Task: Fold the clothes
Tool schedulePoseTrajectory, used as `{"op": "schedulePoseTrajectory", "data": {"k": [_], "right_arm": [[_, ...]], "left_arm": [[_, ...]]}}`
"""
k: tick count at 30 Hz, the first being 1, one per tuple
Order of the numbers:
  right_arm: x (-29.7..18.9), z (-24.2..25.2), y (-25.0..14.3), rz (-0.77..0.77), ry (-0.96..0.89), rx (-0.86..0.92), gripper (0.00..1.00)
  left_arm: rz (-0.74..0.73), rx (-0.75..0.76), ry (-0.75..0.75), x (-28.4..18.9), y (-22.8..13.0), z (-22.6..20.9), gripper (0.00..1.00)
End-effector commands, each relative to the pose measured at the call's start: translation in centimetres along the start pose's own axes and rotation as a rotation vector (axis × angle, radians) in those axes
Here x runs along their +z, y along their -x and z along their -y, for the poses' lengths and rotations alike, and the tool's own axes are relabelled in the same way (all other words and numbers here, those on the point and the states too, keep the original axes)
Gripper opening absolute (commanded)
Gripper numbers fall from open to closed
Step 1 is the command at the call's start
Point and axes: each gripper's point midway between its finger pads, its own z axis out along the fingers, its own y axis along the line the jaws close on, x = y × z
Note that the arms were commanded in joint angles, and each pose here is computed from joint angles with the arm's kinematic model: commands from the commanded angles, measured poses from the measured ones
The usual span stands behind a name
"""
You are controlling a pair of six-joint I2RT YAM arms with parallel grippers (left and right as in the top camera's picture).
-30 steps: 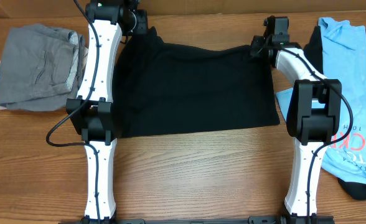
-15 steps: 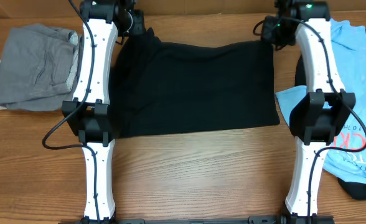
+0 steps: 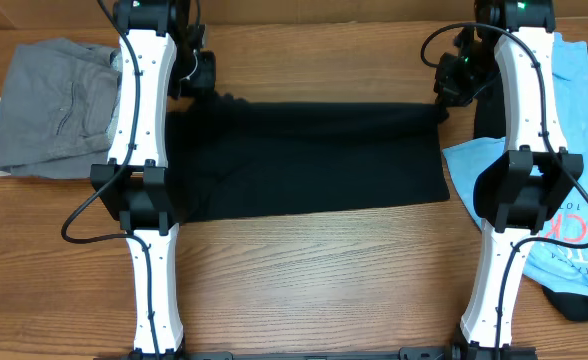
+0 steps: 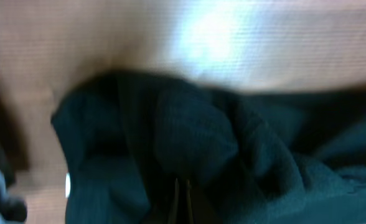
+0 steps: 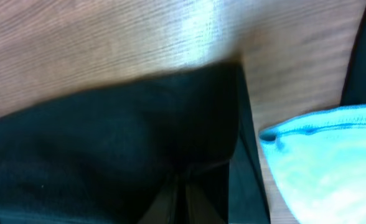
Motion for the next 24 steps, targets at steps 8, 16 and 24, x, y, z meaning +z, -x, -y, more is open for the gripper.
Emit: {"op": "schedulePoseTrajectory", "data": {"k": [8,16,24], "right_arm": [[-0.6,-0.8,-0.8,-0.012,0.029,-0.004,0.04],[3.0,0.9,-3.6,-0.165,-0.024,0.027,0.04],[5.2,2.6,-5.3,-0.246,-0.088,0.042,0.04]], "left_arm": [[-0.008,0.041,0.005,-1.7,-1.1,0.0,0.04],[-0.235,0.052,0.026,1.2,-6.6,-0.8,0.04],[-0.481,0.048,0.085,4.8,-12.6,-2.4,0.04]]}}
